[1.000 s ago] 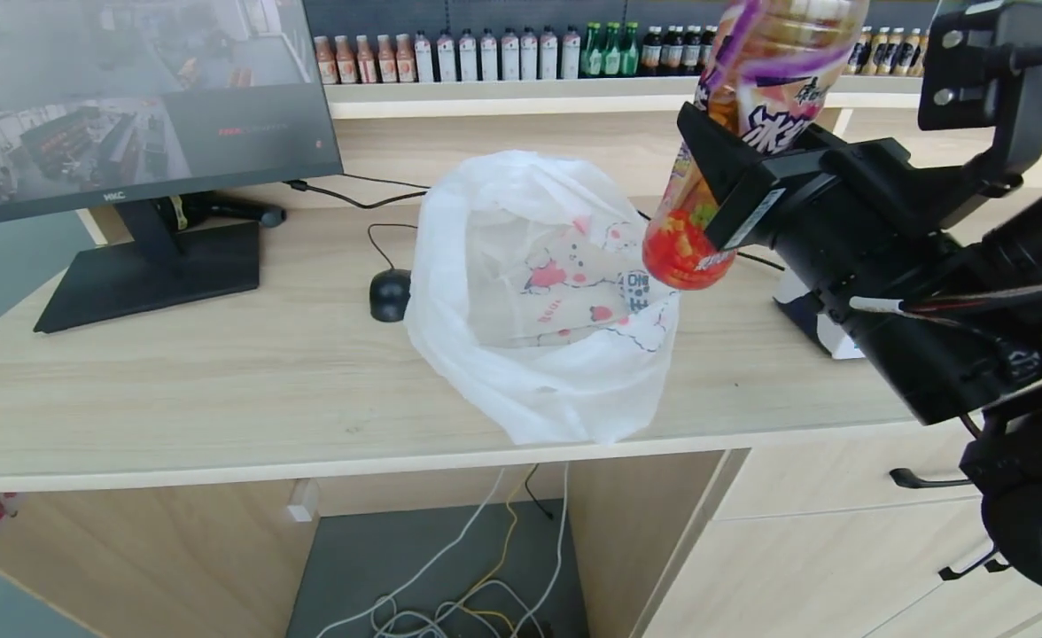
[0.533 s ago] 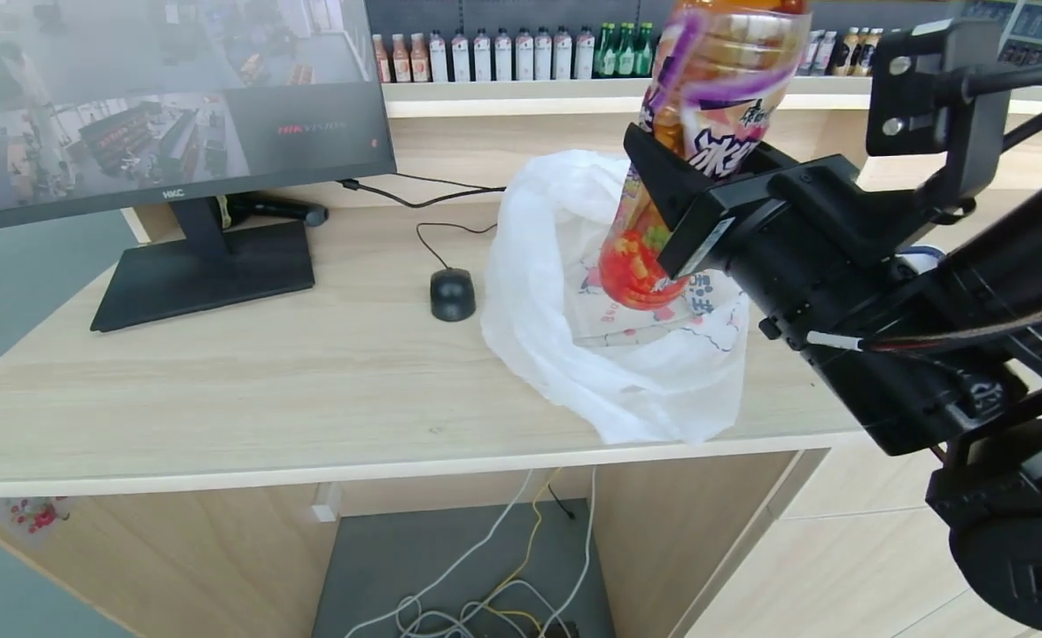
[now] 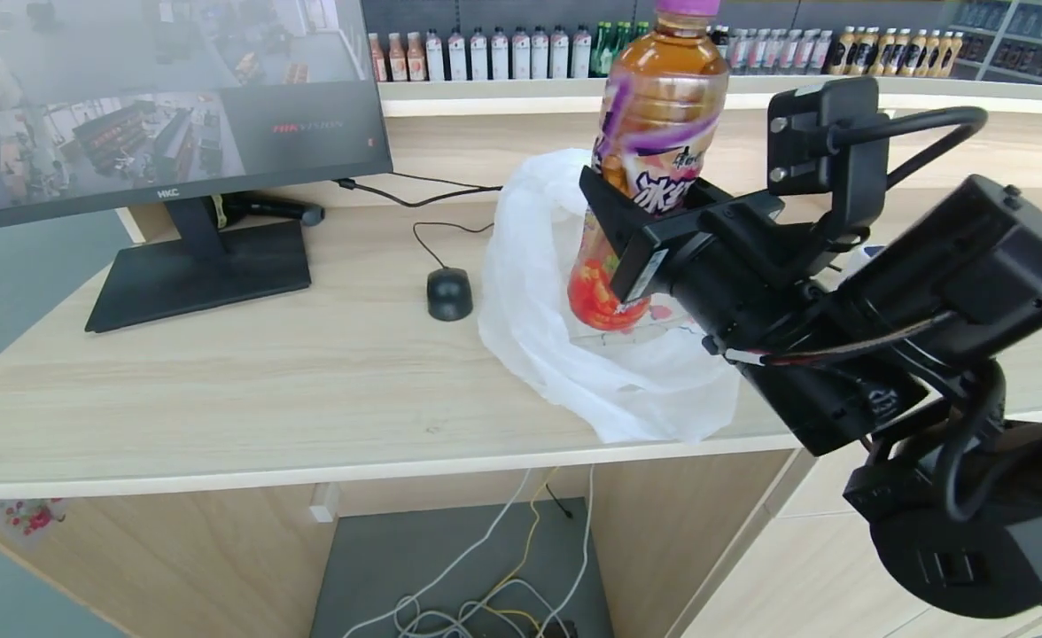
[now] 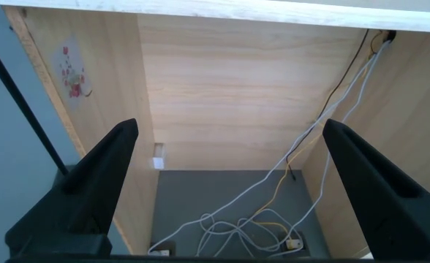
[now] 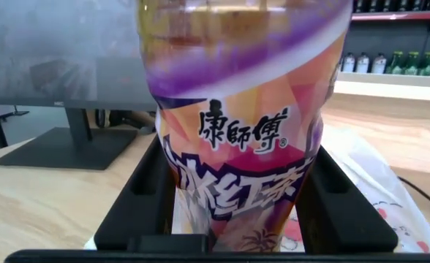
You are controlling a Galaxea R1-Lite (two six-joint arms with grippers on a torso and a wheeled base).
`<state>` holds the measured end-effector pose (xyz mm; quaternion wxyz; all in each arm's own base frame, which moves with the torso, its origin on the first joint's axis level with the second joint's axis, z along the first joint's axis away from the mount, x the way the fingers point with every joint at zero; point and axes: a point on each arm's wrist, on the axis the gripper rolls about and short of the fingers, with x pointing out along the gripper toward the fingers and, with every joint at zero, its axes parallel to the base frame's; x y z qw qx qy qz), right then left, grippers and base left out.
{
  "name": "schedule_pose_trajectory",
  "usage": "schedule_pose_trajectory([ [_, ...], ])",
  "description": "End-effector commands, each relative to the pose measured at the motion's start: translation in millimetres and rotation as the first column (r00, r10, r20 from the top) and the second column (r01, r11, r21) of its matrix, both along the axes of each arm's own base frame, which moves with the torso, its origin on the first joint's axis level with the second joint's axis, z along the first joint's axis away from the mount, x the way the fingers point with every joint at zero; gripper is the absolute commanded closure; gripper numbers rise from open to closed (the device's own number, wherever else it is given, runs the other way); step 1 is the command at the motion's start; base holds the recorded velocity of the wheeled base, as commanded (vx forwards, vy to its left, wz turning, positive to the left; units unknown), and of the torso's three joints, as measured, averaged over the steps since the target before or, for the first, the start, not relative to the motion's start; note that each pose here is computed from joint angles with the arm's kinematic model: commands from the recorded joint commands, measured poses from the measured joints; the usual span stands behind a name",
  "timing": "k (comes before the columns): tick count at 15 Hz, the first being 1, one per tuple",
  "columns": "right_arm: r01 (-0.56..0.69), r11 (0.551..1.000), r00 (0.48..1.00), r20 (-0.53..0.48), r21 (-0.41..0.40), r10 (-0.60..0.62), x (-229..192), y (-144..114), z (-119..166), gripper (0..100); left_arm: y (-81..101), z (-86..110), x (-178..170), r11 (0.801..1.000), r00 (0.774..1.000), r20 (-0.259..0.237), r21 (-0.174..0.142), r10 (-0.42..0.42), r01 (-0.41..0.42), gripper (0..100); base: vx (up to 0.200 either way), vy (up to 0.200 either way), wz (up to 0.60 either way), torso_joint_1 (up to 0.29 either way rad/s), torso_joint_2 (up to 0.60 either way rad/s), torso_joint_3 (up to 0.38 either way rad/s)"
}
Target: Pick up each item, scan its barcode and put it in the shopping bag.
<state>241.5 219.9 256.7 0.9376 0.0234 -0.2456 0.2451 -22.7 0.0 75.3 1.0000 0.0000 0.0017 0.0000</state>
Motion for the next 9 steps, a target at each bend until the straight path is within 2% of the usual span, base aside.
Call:
schedule_pose_trajectory([
  [1, 0.035, 0.999, 0.999, -0.034, -0.024, -0.036, 17.9, 2.1, -15.5, 100, 0.0, 0.0, 0.0, 1.0, 1.0, 0.0, 0.0, 0.0, 0.0, 0, 0.0, 0.0, 0.0, 0.0, 0.0, 0.0],
  [4, 0.089, 0.996, 0.996, -0.029, -0.015, -0.089, 42.9, -2.9, -16.1, 100, 0.0, 0.0, 0.0, 1.0, 1.0, 0.0, 0.0, 0.0, 0.0, 0, 0.0, 0.0, 0.0, 0.0, 0.0, 0.0],
  [9, 0.07, 0.997, 0.994, -0.085, -0.021, -0.071, 62.5, 11.1, -18.5, 100, 0.0, 0.0, 0.0, 1.0, 1.0, 0.0, 0.0, 0.0, 0.0, 0, 0.0, 0.0, 0.0, 0.0, 0.0, 0.0],
])
